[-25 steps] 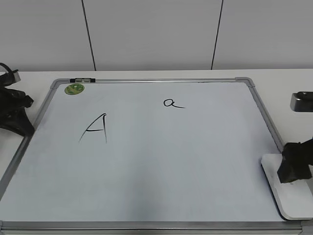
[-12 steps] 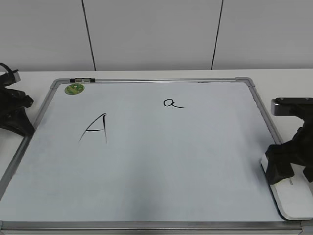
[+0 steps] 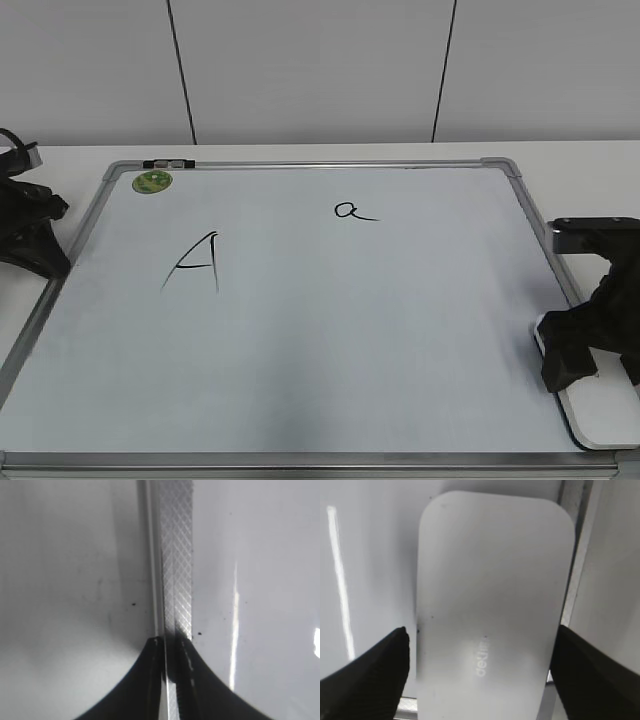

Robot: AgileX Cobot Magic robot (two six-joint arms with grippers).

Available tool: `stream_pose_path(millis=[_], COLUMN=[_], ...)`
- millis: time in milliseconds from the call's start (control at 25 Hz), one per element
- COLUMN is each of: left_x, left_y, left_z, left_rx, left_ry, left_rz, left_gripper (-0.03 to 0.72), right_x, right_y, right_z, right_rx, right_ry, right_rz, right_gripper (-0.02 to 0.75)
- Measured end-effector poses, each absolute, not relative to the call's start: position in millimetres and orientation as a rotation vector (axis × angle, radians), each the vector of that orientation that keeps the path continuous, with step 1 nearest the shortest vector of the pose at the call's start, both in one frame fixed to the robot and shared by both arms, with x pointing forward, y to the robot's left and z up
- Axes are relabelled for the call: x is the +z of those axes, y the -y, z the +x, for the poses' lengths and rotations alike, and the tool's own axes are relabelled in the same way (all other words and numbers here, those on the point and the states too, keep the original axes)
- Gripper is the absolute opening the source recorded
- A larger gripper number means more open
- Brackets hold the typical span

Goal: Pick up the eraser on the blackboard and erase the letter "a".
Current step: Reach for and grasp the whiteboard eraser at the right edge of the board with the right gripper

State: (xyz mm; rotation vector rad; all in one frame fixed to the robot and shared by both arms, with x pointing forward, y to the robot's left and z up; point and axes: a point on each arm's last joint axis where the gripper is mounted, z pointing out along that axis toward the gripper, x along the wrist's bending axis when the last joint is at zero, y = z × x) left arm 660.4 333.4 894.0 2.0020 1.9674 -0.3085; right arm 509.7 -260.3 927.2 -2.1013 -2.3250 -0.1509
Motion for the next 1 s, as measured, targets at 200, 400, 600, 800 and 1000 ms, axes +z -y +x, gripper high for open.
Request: stream_pose_path(millis=[200,400,600,800,1000], left_x=[894.0,894.0,894.0,894.0,894.0], left_y=[-333.4,-333.4,-333.4,-333.4,-333.4], left_z=[660.4,660.4,660.4,660.4,660.4], left_rx=[-0.308,-0.308,-0.308,-0.308,-0.308], left_ry=[-1.967,-1.967,-1.967,-1.967,-1.967], left_rz=[2.002,2.002,2.002,2.002,2.002], left_gripper=[0.037,0.039,0.040,0.043,0.043], right_x=[922.5,919.6,919.9,919.9,919.9], right_y=[260.4,260.5,260.7,260.8,260.8], right_z=[510.8,511.4,511.9,511.9,511.9], right_rx=[-0.136,-0.123,-0.124,-0.123,-0.123], right_ry=[2.321,2.307,2.302,2.299,2.297], right_rz=[-2.099,-2.109,-2.120,-2.125,-2.127], right_gripper=[0.614,0.556,0.549,0.543,0.541])
